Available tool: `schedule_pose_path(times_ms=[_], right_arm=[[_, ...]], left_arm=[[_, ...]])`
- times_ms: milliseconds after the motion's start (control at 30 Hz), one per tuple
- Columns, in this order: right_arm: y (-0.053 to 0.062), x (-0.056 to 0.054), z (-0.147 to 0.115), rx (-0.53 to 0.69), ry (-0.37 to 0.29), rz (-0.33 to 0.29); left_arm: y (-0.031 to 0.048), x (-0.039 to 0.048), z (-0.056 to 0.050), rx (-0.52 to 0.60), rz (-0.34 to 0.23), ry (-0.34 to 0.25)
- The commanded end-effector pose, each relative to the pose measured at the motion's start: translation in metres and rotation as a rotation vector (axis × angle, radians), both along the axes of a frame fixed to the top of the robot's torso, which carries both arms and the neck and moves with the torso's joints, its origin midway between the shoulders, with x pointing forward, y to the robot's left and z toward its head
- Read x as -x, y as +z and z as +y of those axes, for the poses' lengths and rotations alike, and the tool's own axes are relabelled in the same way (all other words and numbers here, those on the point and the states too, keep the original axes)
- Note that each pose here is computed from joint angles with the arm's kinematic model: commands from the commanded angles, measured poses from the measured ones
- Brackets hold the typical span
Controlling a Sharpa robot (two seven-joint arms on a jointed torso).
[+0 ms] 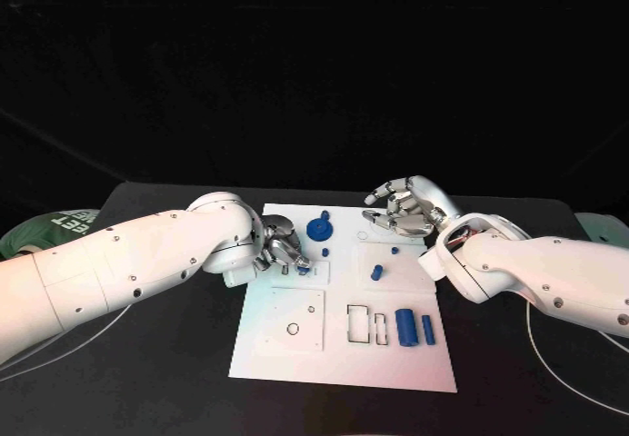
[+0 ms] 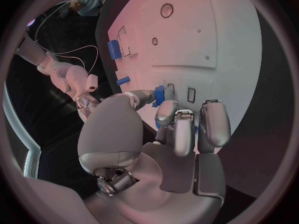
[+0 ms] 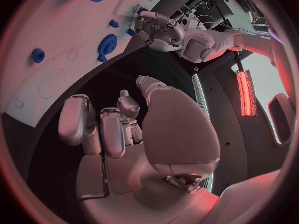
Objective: Assemble the parts on the task board
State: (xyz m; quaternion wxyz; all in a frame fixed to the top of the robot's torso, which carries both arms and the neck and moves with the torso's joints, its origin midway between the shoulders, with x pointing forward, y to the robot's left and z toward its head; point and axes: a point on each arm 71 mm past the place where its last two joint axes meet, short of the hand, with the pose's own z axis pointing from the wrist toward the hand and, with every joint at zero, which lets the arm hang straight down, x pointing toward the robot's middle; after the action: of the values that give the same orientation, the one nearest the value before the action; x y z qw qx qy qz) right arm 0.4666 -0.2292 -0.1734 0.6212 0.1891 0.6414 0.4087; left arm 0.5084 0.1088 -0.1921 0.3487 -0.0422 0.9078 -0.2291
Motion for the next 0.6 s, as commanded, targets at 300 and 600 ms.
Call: schedule_pose_path(times_ms=[300,600], right_arm=[[-0.0012,0.0011,0.0023,0.01,0.015,0.006],[-0.0011,0.0012,0.0022,0.009,0.015,0.005]], left_arm=[[-0.0021,0.0012,-0.0058,-0.082,-0.057,-0.059],[-0.0034,0.0002,-0.005,-0.105,-0.066,-0.064]])
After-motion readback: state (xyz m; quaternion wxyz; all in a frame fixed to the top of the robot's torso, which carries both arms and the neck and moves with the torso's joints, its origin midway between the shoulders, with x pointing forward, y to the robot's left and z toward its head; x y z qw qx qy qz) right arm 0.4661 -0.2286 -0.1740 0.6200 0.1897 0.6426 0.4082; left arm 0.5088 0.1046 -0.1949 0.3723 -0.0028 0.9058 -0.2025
